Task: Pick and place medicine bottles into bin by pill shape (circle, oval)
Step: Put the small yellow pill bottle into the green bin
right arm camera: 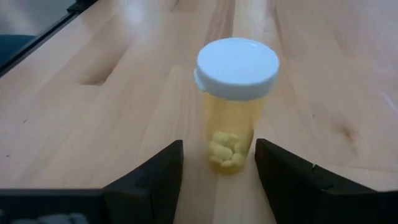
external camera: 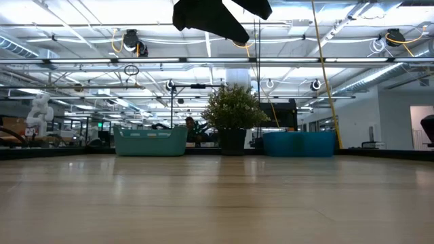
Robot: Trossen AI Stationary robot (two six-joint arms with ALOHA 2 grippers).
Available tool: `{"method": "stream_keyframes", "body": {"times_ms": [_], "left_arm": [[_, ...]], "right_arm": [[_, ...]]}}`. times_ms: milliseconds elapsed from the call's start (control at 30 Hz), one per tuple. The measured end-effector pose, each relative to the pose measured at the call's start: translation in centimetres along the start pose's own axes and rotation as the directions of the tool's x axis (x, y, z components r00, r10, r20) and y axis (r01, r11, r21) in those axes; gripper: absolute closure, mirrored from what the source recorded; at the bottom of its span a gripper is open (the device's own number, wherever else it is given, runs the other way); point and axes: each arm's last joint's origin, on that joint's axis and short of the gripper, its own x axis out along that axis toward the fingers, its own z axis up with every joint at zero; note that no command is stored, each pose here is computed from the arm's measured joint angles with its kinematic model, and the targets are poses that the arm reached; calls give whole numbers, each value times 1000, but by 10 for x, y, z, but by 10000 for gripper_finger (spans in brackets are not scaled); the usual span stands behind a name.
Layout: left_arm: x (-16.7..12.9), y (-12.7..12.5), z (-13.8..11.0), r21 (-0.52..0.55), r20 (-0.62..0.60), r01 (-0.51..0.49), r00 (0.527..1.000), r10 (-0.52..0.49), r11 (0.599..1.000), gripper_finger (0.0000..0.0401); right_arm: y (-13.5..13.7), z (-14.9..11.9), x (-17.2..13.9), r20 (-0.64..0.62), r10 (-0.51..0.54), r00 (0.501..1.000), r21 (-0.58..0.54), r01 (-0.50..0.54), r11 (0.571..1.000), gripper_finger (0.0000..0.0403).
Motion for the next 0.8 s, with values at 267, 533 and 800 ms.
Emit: {"method": "stream_keyframes", "body": {"times_ms": [267,533,800], "left_arm": [[2,3,3,16,10,-4,1000,4,1000,125],[6,11,6,33,10,-23,1000,23,999,125],[9,17,8,47,11,-28,1000,28,999,125]], "right_arm": [[-3,1,4,2,-14,1000,-3,15,1000,265],[-4,4,6,19,-11,1000,22,10,1000,309],[-9,19,10,24,20,1000,89,-22,996,304]]}}
